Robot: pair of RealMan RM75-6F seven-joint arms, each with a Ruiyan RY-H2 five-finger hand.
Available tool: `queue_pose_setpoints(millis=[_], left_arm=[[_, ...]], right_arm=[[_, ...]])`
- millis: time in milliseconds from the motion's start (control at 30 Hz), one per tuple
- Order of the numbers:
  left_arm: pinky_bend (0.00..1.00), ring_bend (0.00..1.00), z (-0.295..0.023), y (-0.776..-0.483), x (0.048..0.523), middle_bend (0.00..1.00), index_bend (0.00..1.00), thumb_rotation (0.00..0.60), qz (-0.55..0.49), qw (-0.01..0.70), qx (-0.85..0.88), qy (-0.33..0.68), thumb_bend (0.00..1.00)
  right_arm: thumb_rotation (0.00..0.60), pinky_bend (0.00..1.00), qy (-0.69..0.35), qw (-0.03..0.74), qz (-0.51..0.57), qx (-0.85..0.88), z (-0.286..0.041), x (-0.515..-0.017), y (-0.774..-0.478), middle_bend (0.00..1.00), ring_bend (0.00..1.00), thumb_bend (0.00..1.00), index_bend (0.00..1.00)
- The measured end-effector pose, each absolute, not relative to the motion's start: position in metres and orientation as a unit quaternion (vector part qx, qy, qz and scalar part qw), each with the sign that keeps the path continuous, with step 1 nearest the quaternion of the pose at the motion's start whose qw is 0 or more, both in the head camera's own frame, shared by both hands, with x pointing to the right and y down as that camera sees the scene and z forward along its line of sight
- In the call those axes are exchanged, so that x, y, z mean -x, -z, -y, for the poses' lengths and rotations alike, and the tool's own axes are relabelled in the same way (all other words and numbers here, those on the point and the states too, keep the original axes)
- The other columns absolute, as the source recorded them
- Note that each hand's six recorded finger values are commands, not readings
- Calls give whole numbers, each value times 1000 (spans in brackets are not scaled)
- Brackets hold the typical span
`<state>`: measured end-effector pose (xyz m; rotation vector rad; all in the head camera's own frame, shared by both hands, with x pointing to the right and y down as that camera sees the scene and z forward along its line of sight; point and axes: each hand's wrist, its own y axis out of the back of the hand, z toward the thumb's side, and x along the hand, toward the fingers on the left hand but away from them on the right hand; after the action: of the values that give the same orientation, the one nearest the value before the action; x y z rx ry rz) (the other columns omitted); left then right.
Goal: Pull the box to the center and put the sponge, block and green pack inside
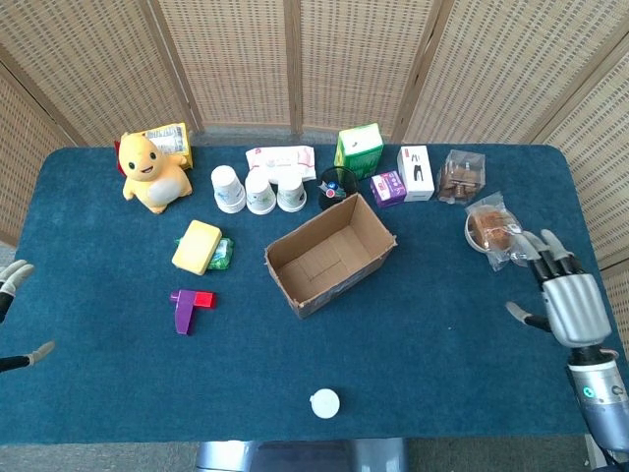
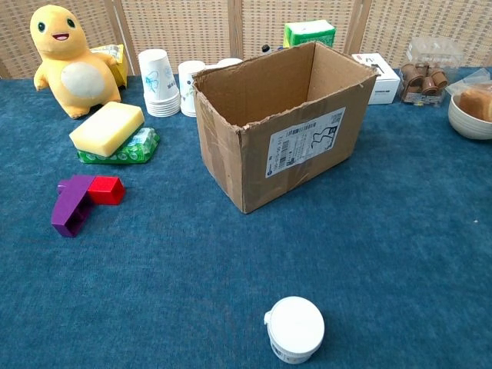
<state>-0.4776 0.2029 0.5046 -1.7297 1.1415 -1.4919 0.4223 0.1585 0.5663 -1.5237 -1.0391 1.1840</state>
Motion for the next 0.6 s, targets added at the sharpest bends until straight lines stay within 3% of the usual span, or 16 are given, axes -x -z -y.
queue_pose_setpoints(millis=[300,600], left_arm=[[0,0,-201,-531,464,0,0,600,-378,297,670,566,103],[0,0,-181,-577,420,0,0,600,-288,346,713,538,104]], right_arm=[[600,240,-542,399,452,585,-214,-471,-582,0,0,0,55],[600,233,-535,384,468,589,-224,-466,-563,0,0,0,58]])
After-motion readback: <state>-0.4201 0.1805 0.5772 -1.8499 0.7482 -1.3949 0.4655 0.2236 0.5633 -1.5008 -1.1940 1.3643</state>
